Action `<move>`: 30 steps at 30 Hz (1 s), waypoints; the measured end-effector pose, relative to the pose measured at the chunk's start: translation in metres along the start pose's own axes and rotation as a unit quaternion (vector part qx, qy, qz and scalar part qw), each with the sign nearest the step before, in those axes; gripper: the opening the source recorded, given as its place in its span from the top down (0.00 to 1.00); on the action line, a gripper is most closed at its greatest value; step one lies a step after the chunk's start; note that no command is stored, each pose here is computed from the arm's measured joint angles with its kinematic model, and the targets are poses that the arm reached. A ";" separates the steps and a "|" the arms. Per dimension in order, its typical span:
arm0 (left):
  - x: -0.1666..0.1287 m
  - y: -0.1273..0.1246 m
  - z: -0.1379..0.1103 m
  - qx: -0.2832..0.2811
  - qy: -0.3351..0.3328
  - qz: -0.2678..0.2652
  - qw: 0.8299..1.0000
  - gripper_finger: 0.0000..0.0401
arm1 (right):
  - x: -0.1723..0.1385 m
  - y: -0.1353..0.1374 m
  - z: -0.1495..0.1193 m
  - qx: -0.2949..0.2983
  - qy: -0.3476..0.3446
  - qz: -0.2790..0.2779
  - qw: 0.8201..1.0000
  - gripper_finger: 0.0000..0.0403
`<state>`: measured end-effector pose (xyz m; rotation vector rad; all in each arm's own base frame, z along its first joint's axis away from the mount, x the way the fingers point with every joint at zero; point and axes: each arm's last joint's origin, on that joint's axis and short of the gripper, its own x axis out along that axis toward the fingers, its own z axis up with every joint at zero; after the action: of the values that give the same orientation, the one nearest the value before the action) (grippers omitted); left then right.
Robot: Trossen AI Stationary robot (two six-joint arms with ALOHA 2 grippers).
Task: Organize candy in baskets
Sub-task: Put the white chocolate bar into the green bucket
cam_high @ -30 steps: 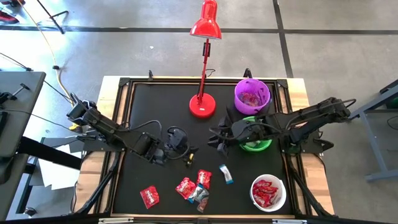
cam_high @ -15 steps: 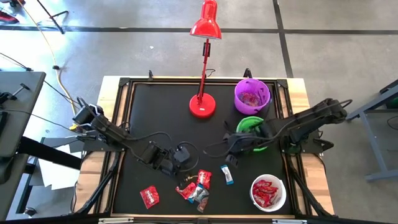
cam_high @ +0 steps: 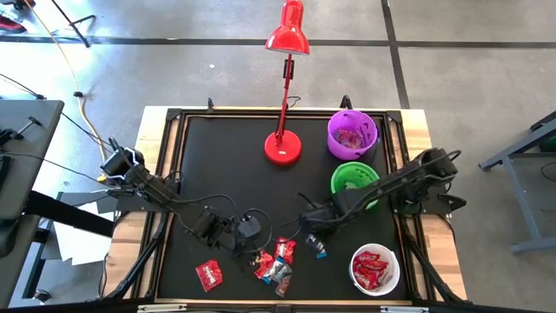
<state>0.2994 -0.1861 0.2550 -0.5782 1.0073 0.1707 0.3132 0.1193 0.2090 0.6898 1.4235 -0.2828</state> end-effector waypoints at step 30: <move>-0.012 -0.015 -0.049 0.035 0.023 0.022 0.999 0.73 | 0.042 0.028 -0.030 0.171 -0.054 -0.028 0.983 0.72</move>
<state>0.2627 -0.2230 0.2513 -0.4983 1.0681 0.1612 0.3116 0.1680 0.1765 0.9011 1.3039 -0.6099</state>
